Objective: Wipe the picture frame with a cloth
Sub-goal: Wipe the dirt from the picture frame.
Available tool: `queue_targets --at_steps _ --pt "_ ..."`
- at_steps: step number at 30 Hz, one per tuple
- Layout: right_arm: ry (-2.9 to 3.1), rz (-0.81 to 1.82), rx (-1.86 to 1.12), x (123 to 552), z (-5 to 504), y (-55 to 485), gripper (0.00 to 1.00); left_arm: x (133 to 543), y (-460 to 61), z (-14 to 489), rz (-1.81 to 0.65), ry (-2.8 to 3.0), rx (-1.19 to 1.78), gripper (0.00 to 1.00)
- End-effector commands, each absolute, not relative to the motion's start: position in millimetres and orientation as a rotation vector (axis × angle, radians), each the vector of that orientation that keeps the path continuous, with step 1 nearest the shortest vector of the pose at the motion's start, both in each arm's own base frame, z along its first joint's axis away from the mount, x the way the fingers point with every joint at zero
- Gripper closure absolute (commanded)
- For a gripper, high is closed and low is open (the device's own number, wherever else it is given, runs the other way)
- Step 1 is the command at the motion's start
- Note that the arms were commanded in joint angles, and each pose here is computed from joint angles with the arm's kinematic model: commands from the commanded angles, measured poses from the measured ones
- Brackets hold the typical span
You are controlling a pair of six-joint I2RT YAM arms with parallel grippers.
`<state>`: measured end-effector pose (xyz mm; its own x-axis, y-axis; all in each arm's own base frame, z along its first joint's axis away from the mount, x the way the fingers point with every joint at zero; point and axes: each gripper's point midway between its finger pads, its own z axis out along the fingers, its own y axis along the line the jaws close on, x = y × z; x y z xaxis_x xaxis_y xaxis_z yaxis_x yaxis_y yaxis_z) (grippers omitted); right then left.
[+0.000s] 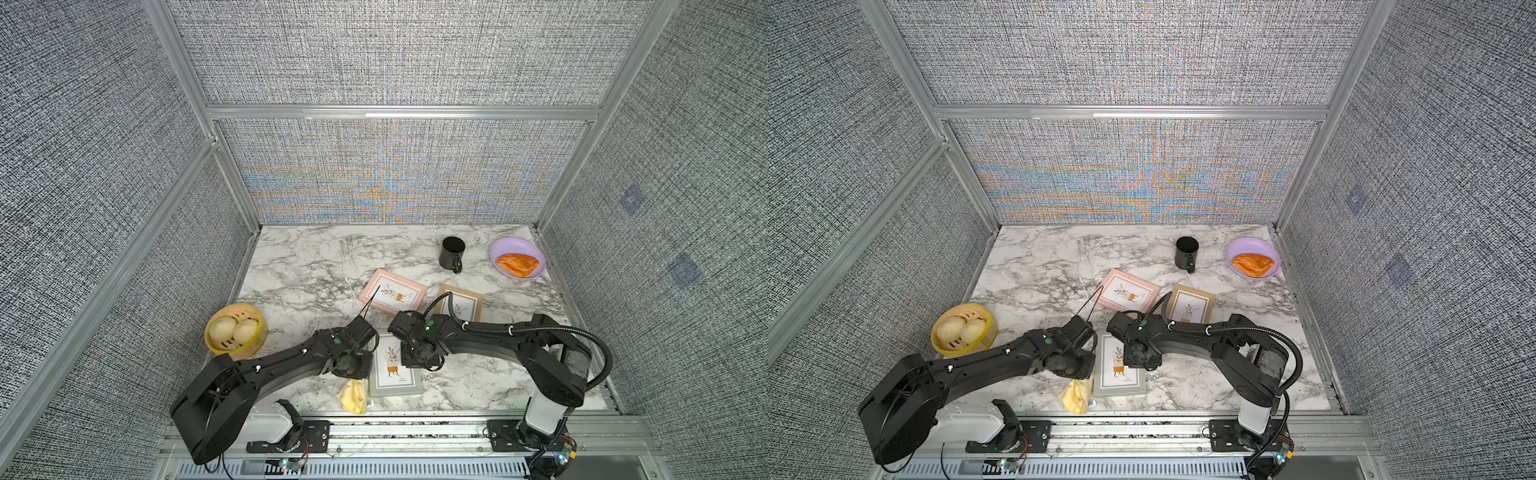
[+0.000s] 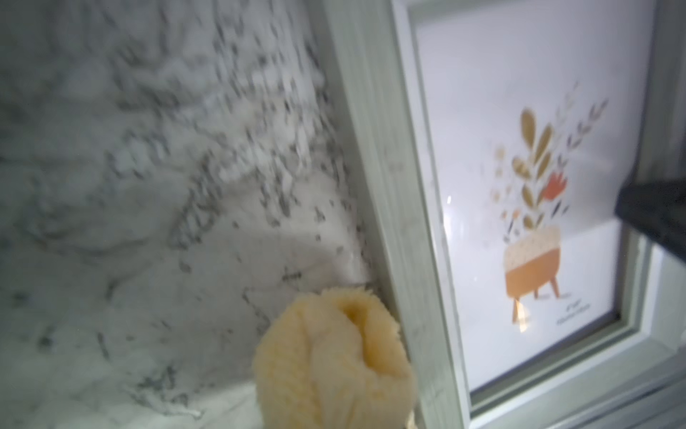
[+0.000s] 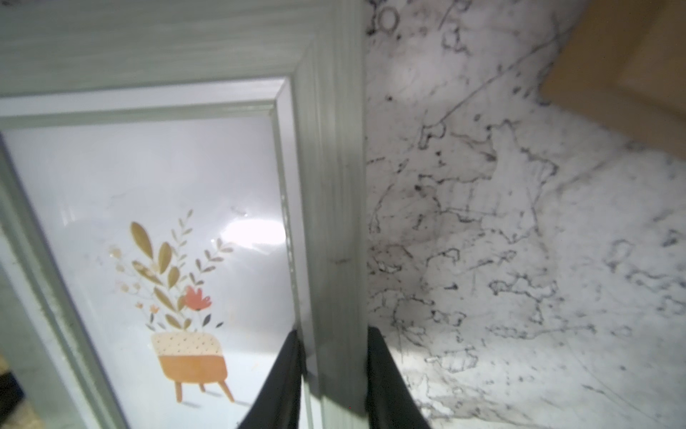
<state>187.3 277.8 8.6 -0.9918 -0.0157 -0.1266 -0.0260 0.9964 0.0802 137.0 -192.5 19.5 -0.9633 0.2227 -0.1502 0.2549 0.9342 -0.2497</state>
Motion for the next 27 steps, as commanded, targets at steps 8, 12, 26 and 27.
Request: queue_targets --at_steps 8,12,26,27 --pt "3.042 -0.087 0.028 177 -16 247 0.89 155 -209 81 -0.595 2.718 0.278 1.00" --pt "3.040 -0.086 0.028 178 -16 247 0.89 160 -222 71 -0.629 2.712 0.305 1.00" --pt "3.026 -0.073 0.026 180 -14 250 0.89 245 -237 52 -0.430 2.672 0.213 1.00" --pt "3.027 -0.074 0.026 180 -14 250 0.89 250 -237 51 -0.433 2.675 0.205 1.00"
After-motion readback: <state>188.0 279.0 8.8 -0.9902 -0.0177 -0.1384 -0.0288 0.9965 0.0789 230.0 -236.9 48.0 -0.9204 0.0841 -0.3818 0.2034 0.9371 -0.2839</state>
